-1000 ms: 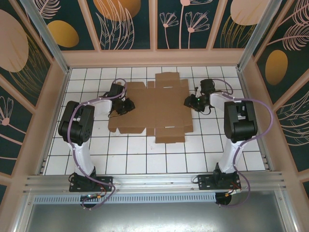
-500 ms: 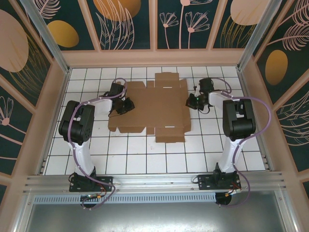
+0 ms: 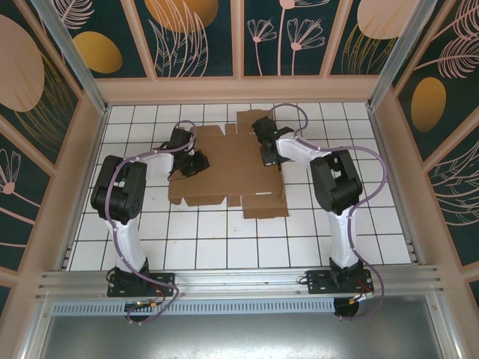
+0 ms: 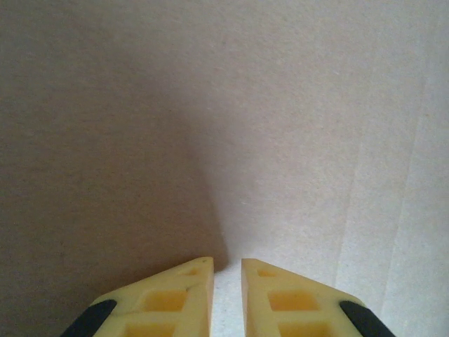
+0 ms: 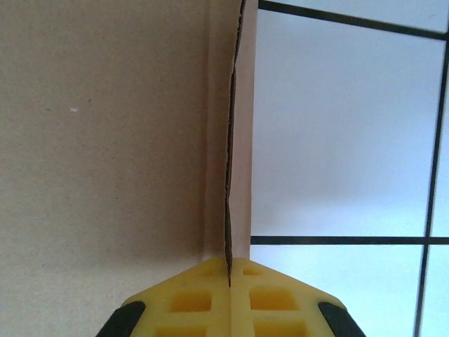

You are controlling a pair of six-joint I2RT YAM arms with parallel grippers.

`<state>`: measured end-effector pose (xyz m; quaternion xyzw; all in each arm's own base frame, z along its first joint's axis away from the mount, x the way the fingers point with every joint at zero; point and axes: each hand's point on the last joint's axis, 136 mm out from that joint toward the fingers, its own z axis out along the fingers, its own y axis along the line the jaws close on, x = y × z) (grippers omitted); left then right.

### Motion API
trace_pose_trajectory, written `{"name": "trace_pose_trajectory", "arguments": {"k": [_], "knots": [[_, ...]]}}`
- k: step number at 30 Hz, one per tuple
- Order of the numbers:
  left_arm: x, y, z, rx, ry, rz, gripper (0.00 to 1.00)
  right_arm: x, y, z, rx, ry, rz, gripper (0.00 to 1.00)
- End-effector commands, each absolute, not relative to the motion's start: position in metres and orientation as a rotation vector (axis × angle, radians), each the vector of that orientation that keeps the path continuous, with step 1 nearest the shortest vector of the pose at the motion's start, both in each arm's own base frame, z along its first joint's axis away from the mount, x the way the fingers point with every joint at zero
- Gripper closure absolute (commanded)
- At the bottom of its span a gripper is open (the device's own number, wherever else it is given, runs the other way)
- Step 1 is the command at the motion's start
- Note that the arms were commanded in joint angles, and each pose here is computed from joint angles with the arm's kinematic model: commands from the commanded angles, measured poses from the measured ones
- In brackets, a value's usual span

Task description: Fold the paper box

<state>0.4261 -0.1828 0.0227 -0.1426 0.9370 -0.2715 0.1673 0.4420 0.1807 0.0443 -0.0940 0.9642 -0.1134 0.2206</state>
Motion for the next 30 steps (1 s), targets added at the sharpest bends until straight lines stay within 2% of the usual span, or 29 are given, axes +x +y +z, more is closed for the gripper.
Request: {"name": "trace_pose_trajectory", "arguments": {"k": [1, 4, 5, 7, 9, 10, 12, 14, 17, 20, 21, 25, 28, 30], "knots": [[0.424, -0.19, 0.04, -0.38, 2.636, -0.839, 0.8, 0.432, 0.167, 0.026, -0.35, 2.718, -0.399, 0.99], [0.428, -0.186, 0.072, -0.35, 2.555, -0.828, 0.76, 0.443, 0.175, 0.046, -0.423, 2.661, -0.264, 0.92], [0.429, -0.183, 0.08, -0.351, 2.533, -0.808, 0.75, 0.447, 0.174, 0.051, -0.41, 2.652, -0.215, 0.84], [0.432, -0.176, 0.101, -0.34, 2.48, -0.768, 0.73, 0.458, 0.16, 0.063, -0.309, 2.645, -0.171, 0.63], [0.435, -0.168, 0.115, -0.342, 2.443, -0.72, 0.72, 0.468, 0.144, 0.079, -0.19, 2.616, -0.135, 0.53], [0.438, -0.165, 0.118, -0.342, 2.433, -0.693, 0.72, 0.473, 0.139, 0.092, -0.133, 2.58, -0.103, 0.45], [0.442, -0.161, 0.122, -0.358, 2.419, -0.66, 0.72, 0.478, 0.13, 0.117, -0.043, 2.489, -0.047, 0.4], [0.449, -0.162, 0.122, -0.363, 2.417, -0.658, 0.72, 0.477, 0.13, 0.141, 0.004, 2.406, 0.015, 0.42], [0.463, -0.168, 0.113, -0.358, 2.459, -0.643, 0.74, 0.467, 0.134, 0.155, 0.048, 2.368, 0.101, 0.58], [0.478, -0.173, 0.101, -0.298, 2.523, -0.542, 0.82, 0.45, 0.144, 0.157, 0.102, 2.369, 0.19, 0.86], [0.482, -0.173, 0.095, -0.27, 2.544, -0.502, 0.86, 0.44, 0.152, 0.155, 0.078, 2.36, 0.22, 1.0], [0.49, -0.166, 0.066, -0.197, 2.617, -0.336, 1.0, 0.407, 0.189, 0.124, -0.072, 2.44, 0.3, 1.0], [0.49, -0.16, 0.05, -0.159, 2.663, -0.209, 1.0, 0.39, 0.21, 0.089, -0.148, 2.551, 0.309, 1.0], [0.487, -0.157, 0.042, -0.146, 2.687, -0.133, 1.0, 0.384, 0.212, 0.067, -0.173, 2.618, 0.212, 1.0]]}}
